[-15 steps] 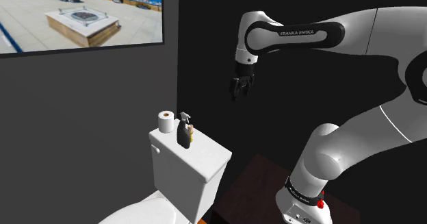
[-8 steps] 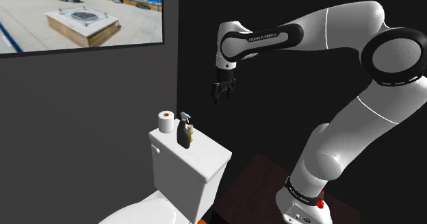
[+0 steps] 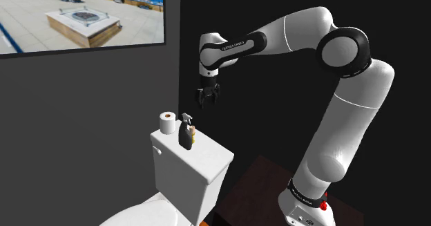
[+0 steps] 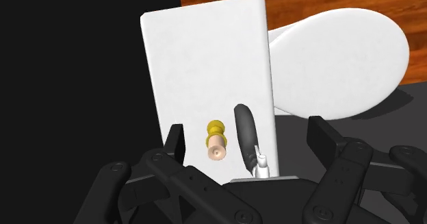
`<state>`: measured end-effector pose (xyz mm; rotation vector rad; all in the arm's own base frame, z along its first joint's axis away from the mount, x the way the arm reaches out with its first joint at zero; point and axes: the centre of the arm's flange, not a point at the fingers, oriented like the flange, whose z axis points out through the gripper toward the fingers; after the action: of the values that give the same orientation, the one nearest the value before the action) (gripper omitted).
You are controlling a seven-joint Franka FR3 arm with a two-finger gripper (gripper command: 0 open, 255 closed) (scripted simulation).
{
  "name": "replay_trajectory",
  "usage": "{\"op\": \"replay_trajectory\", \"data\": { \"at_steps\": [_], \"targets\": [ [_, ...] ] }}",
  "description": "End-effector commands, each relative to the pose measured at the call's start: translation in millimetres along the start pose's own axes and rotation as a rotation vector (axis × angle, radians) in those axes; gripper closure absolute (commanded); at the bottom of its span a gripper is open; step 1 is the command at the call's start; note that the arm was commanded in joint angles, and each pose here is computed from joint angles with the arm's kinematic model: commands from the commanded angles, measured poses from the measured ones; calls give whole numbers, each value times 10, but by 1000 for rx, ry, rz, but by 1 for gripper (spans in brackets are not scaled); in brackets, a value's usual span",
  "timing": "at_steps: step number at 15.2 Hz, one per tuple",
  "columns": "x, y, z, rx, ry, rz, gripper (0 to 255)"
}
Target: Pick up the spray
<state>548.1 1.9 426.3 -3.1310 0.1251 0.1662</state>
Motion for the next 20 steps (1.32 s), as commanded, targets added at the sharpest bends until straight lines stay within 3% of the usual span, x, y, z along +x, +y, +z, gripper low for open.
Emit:
{"op": "replay_trajectory", "data": {
  "at_steps": [1,11,20],
  "targets": [
    [243,-80,146,2,-6,2,0],
    [1416,-359,771,8,-36,10,0],
    [1480,-364,1181,8,-37,10,0]
  ]
}}
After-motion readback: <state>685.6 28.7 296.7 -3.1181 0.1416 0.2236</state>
